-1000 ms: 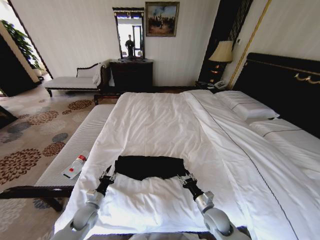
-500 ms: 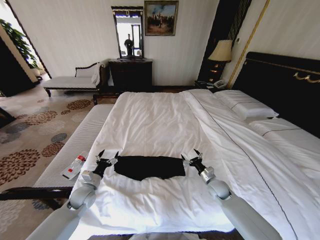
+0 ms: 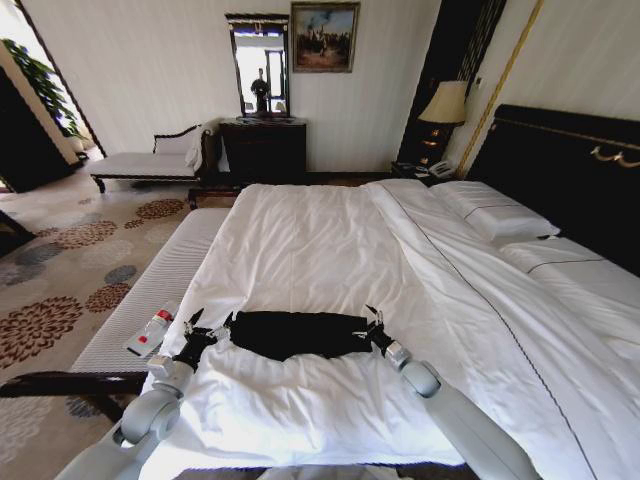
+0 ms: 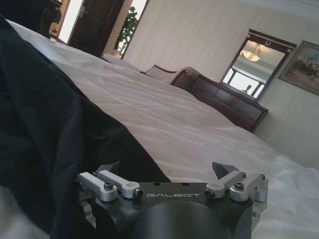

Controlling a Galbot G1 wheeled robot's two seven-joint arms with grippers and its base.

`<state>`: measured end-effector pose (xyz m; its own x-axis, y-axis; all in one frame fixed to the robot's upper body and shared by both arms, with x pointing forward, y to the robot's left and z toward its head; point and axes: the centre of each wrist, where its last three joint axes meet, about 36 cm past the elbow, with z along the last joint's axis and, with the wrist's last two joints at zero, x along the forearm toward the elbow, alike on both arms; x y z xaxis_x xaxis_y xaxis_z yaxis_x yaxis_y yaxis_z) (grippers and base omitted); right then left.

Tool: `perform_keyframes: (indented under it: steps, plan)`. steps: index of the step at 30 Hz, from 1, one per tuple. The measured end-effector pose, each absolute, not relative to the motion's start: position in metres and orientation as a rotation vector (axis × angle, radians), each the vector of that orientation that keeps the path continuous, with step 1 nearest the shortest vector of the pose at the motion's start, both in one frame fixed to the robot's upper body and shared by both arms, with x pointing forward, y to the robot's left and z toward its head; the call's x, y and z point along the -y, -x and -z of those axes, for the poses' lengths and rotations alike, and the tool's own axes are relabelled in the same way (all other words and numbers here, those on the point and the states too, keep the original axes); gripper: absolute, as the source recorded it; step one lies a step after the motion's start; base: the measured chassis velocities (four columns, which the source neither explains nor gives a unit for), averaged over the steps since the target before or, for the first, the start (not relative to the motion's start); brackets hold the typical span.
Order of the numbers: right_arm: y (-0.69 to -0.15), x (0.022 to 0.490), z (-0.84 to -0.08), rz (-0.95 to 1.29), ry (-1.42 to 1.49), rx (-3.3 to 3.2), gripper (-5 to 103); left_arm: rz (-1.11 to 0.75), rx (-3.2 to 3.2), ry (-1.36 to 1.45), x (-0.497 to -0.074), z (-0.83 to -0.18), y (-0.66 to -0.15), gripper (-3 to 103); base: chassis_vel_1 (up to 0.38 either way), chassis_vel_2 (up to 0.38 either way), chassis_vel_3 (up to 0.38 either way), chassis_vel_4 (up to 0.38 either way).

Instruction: Fold the clothes on the bed.

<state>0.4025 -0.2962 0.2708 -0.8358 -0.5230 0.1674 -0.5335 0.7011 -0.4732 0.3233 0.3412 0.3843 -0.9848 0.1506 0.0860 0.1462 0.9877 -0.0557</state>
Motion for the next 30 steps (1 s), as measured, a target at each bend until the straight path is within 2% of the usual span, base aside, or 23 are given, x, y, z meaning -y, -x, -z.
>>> perform_keyframes:
  steps: [9,15,20,23,30]
  plan:
    - [-0.37,0.297,-0.287,-0.985,-1.134,2.853,100,-0.1,3.051,0.171,-0.365,-0.397,-0.323,100,0.0,0.0,0.0,0.0]
    - [-0.428,0.285,-0.301,-0.901,-0.983,2.949,100,-0.132,3.062,0.117,-0.373,-0.408,-0.308,100,0.0,0.0,0.0,0.0]
    - [-0.459,0.266,-0.293,-0.911,-1.011,2.926,100,-0.161,3.067,0.096,-0.371,-0.419,-0.295,100,0.0,0.0,0.0,0.0]
    - [-0.481,0.237,-0.281,-0.934,-1.085,2.906,100,-0.178,3.06,0.063,-0.372,-0.428,-0.279,100,0.0,0.0,0.0,0.0]
    - [-0.484,0.194,-0.266,-0.942,-1.214,2.884,100,-0.163,3.049,0.015,-0.382,-0.434,-0.263,100,0.0,0.0,0.0,0.0]
